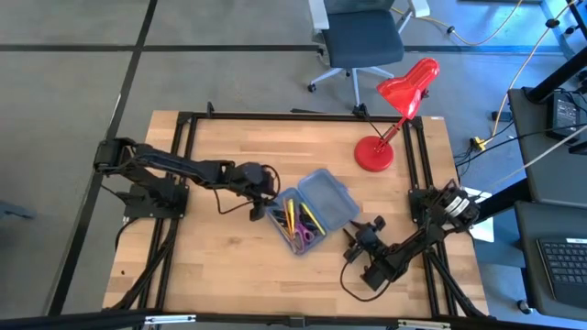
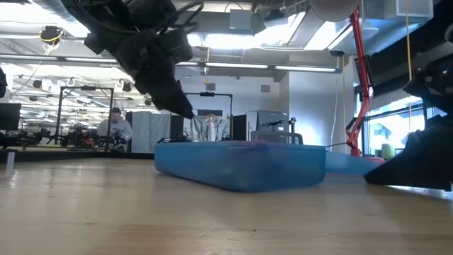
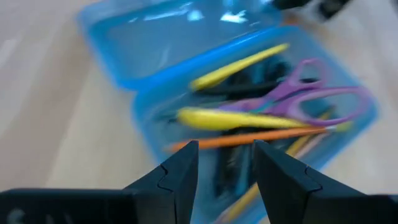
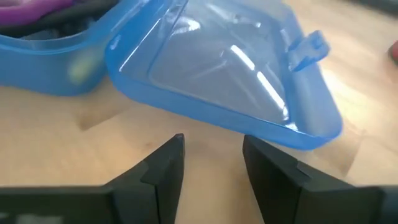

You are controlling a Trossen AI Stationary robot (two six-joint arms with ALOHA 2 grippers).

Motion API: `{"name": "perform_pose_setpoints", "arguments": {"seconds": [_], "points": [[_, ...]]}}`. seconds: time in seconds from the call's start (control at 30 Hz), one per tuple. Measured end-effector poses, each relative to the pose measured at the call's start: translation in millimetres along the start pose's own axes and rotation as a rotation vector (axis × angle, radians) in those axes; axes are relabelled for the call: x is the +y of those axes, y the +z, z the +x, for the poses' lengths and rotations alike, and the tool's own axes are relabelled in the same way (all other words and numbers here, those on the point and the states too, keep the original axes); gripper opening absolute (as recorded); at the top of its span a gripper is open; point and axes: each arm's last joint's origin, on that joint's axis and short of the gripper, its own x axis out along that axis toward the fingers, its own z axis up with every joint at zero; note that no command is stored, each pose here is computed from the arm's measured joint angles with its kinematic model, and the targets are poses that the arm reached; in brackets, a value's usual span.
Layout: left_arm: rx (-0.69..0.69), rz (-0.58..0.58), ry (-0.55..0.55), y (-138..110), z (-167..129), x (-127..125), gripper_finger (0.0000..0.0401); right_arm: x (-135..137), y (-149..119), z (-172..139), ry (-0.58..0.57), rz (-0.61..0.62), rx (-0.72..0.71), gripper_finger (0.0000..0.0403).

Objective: Pick & place school supplies into a supply box
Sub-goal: Close the blue supply box

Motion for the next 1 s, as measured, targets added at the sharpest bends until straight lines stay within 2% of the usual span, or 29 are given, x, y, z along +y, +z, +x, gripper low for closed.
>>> {"name": "perform_pose_setpoints", "arguments": {"seconds": [0.17, 0.43, 0.7, 1.0], "points": [[-0.011, -0.012, -0.071, -0.4, 9.6, -8.1, 0.0143, -6.0, -4.4, 4.4, 0.016, 0.025, -0.058, 0.0172], [0.046, -0.061, -0.063, -13.9, 37.6, -4.7, 0.0144, 1.3, 3.1, 19.2, 0.021, 0.169, -0.067, 0.0172], [0.095, -0.068, -0.061, -25.2, 56.0, -1.7, 0.0147, 3.7, 7.3, 24.8, 0.014, 0.205, -0.073, 0.0172], [0.119, -0.066, -0.053, -29.2, 60.8, -0.5, 0.0148, 9.8, 17.4, 34.1, -0.010, 0.262, -0.089, 0.0172]]}}
